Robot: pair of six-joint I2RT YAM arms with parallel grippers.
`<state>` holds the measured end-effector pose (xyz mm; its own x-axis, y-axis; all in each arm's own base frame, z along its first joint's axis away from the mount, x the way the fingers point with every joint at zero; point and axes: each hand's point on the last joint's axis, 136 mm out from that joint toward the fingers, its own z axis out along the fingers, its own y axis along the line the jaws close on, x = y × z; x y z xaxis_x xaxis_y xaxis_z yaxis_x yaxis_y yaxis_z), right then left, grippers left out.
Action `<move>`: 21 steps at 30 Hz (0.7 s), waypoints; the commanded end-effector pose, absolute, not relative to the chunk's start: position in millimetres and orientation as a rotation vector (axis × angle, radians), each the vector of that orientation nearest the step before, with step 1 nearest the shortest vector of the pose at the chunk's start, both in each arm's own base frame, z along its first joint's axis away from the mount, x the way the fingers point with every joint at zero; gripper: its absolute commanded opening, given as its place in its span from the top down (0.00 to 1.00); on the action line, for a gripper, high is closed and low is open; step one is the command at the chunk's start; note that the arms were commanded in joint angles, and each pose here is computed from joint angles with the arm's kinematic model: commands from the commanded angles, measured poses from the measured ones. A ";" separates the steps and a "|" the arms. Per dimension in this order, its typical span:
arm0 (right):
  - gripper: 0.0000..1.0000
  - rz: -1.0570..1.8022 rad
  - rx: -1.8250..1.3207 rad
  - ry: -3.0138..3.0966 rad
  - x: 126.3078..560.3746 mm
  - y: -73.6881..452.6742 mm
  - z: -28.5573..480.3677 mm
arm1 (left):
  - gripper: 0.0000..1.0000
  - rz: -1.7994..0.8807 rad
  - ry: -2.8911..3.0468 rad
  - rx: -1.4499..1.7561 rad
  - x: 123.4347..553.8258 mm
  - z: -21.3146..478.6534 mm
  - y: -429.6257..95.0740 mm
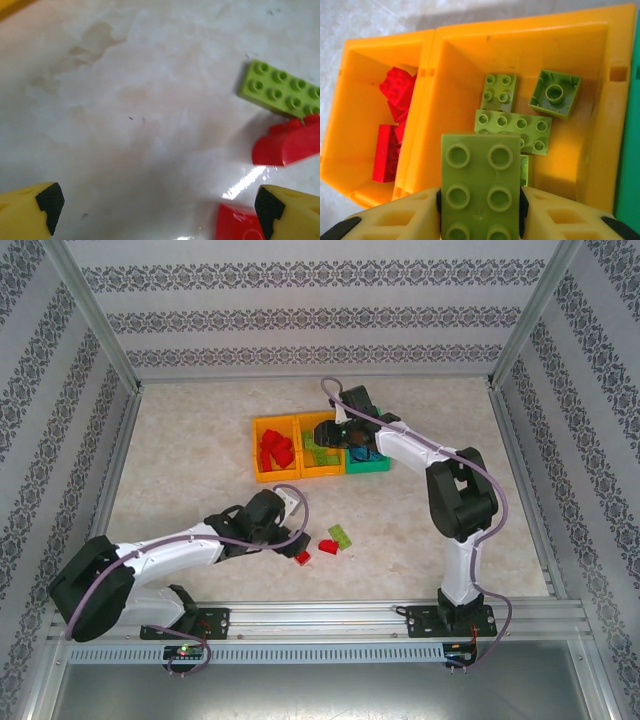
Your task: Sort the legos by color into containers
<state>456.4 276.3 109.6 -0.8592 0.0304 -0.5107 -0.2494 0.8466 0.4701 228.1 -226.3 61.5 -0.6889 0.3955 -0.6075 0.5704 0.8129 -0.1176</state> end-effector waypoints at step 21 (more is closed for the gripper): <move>0.34 0.759 -0.204 2.438 442.3 269.2 149.7 | 0.16 -0.369 2.465 1.041 174.3 23.9 -251.2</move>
<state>446.7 272.4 129.4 -0.8474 0.0315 -0.5300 -0.2654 0.8394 0.4743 182.8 -251.9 31.9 -0.6336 0.5637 -0.5298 0.7019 0.7069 -0.0873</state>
